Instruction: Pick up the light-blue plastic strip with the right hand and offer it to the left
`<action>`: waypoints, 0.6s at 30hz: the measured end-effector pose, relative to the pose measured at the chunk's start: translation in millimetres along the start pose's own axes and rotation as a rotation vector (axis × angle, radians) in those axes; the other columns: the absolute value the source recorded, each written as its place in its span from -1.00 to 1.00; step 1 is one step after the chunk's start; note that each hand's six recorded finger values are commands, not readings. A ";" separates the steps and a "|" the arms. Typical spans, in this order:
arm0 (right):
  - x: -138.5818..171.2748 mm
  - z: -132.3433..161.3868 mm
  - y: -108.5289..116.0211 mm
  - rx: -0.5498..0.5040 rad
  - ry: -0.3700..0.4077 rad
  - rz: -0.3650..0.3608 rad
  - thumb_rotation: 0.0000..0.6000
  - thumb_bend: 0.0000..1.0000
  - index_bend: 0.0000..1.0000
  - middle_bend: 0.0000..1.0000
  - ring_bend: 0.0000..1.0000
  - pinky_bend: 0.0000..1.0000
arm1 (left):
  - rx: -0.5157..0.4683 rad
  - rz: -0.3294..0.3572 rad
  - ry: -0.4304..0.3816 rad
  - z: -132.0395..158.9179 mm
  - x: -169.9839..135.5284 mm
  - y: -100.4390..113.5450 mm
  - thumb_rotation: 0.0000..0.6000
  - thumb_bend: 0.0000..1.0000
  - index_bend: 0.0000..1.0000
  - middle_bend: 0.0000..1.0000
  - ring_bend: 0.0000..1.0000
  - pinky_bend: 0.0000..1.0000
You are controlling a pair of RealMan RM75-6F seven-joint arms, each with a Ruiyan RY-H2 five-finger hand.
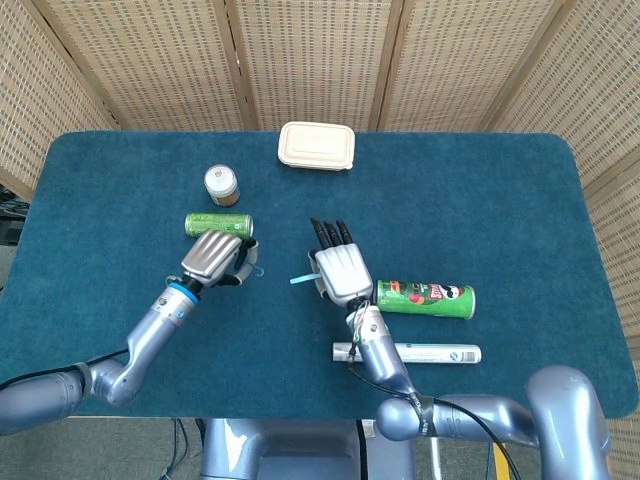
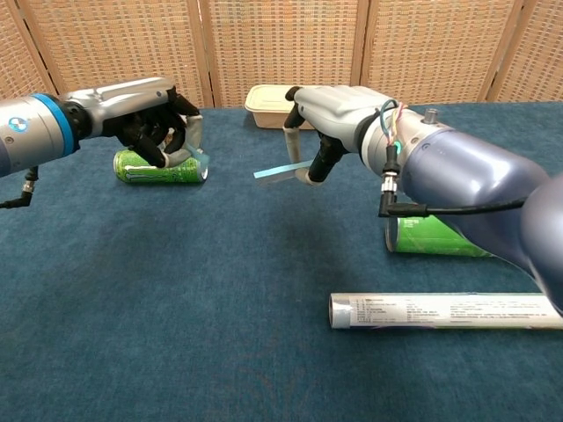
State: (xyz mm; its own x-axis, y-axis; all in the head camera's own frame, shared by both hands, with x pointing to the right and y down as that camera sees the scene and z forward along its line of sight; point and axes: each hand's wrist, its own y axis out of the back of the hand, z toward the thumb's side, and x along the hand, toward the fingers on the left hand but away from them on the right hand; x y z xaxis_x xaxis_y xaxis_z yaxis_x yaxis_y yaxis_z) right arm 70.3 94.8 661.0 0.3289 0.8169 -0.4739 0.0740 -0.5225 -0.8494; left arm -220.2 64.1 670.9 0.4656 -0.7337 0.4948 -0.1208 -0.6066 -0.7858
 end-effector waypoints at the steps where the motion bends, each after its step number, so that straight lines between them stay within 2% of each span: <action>1: -0.4 -2.3 -1.4 0.000 -0.004 0.002 1.00 0.29 0.24 -1.00 -1.00 -1.00 | 0.001 0.001 0.009 -6.0 -1.7 0.5 1.00 0.10 0.51 0.42 0.49 0.48; 6: -2.7 -8.9 -7.2 0.011 -0.018 0.010 1.00 0.29 0.24 -1.00 -1.00 -1.00 | 0.004 0.006 0.058 -38.9 -12.4 2.9 1.00 0.09 0.51 0.42 0.49 0.48; 8: -4.2 -11.5 -11.0 0.013 -0.026 0.016 1.00 0.29 0.24 -1.00 -1.00 -1.00 | 0.005 0.009 0.078 -53.3 -17.2 3.6 1.00 0.03 0.44 0.32 0.46 0.48; 9: -4.9 -12.5 -12.9 0.014 -0.029 0.019 1.00 0.29 0.24 -1.00 -1.00 -1.00 | 0.008 0.010 0.085 -59.4 -19.2 3.8 1.00 -0.02 0.35 0.21 0.40 0.48; 11: -6.5 -14.6 -17.9 0.015 -0.038 0.028 1.00 0.29 0.24 -1.00 -1.00 -1.00 | 0.019 0.010 0.102 -72.6 -24.0 3.3 1.00 -0.24 0.00 -0.26 0.09 0.37; 13: -8.1 -17.0 -23.3 0.018 -0.047 0.039 1.00 0.25 0.12 -1.00 -1.00 -1.00 | 0.036 -0.002 0.113 -82.7 -28.6 1.3 1.00 -0.58 -0.38 -0.81 -0.40 0.08; 14: -9.0 -18.3 -26.0 0.016 -0.053 0.045 1.00 0.07 -0.05 -1.00 -1.00 -1.00 | 0.052 -0.012 0.120 -87.9 -31.4 0.5 1.00 -0.73 -0.50 -0.94 -0.58 -0.07; 15: -9.9 -19.8 -28.4 0.012 -0.061 0.051 1.00 -0.14 -0.20 -1.00 -1.00 -1.00 | 0.059 -0.016 0.123 -89.9 -32.6 1.0 1.00 -0.82 -0.58 -0.98 -0.68 -0.16; 17: -10.9 -21.5 -32.2 -0.002 -0.074 0.066 1.00 -0.82 -0.61 -1.00 -1.00 -1.00 | 0.056 -0.018 0.122 -90.1 -34.7 2.1 1.00 -0.98 -0.75 -1.00 -0.88 -0.35; 18: -11.0 -21.9 -32.6 -0.008 -0.078 0.070 1.00 -0.94 -0.70 -1.00 -1.00 -1.00 | 0.048 -0.018 0.120 -89.6 -35.7 2.9 1.00 -1.00 -0.79 -1.00 -0.93 -0.39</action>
State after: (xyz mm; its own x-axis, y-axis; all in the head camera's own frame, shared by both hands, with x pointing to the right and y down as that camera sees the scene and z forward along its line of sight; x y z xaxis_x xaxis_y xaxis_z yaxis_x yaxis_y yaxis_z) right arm 84.8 97.5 698.9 0.2591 0.7947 -0.5489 0.0608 -0.5806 -0.8119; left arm -315.8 61.1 684.2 0.3586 -0.7559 0.5478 -0.0696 -0.6069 -0.7917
